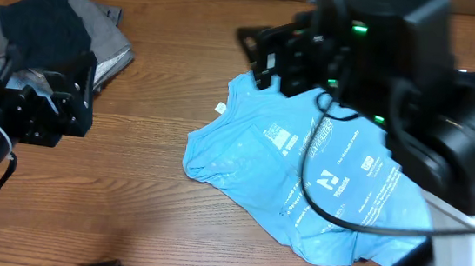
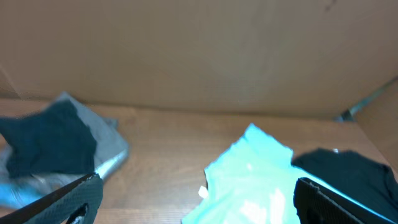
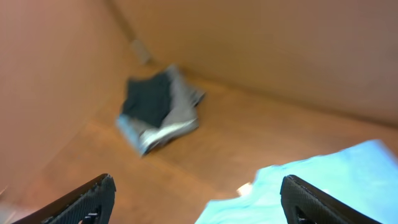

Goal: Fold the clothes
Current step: 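Reach the left gripper to the T-shirt's upper edge and pinch it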

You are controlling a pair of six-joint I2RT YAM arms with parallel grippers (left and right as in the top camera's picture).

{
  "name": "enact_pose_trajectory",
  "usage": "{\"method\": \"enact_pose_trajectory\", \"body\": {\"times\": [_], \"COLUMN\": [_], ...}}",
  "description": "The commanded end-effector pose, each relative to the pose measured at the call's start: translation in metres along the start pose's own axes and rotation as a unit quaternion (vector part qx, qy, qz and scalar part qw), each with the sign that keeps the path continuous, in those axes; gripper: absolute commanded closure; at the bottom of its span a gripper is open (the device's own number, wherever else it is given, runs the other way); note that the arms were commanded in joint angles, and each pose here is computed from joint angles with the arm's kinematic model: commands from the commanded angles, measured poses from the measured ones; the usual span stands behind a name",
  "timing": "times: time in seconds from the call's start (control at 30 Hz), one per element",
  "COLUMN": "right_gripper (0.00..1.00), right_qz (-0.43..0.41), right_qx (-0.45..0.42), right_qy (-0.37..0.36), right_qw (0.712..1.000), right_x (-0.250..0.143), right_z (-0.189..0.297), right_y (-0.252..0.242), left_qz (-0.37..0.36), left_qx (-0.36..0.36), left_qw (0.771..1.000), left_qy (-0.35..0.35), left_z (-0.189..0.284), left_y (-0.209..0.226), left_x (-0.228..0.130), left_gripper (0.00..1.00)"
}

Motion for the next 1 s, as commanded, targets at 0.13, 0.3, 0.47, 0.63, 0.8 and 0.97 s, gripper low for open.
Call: {"method": "enact_pose_trajectory", "body": {"times": [0.13,0.3,0.47,0.63,0.8,0.97], "right_gripper": [0.11,0.11,0.11,0.1,0.1,0.1], "right_qz": [-0.06,-0.11,-0.124,-0.137,-0.137,-0.138], "right_qx": [-0.064,-0.088,-0.113,-0.126,-0.137,-0.15], "right_qy": [-0.112,-0.128,-0.112,-0.089,-0.065,-0.04], "right_qw": [0.99,0.982,0.979,0.978,0.979,0.978], "right_x": [0.025,0.026,0.02,0.01,0.001,-0.009], "right_z": [0.075,0.089,0.09,0.089,0.089,0.089], "right_y": [-0.031,-0.048,-0.06,-0.065,-0.067,-0.071], "left_qz": [-0.049,-0.099,-0.14,-0.147,-0.141,-0.122], "left_qx": [-0.096,-0.115,-0.087,-0.092,-0.095,-0.132], "left_qw": [0.986,0.956,0.925,0.907,0.897,0.887], "left_qy": [0.126,0.251,0.343,0.385,0.407,0.425], "left_z": [-0.073,-0.162,-0.264,-0.364,-0.431,-0.469], "left_y": [-0.013,-0.038,-0.053,-0.061,-0.057,-0.06], "left_x": [-0.021,-0.057,-0.108,-0.169,-0.228,-0.276], "left_gripper": [0.0,0.0,0.03,0.09,0.07,0.11]}}
Point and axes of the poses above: each gripper's point midway between its finger pads, its own z axis back along the fingers, its own y axis along the line the jaws close on, x = y × z, the point moved 6 cm from there along z, back along the fingers, and after that the axes turned 3 degrees about -z, right-handed, at the moved point
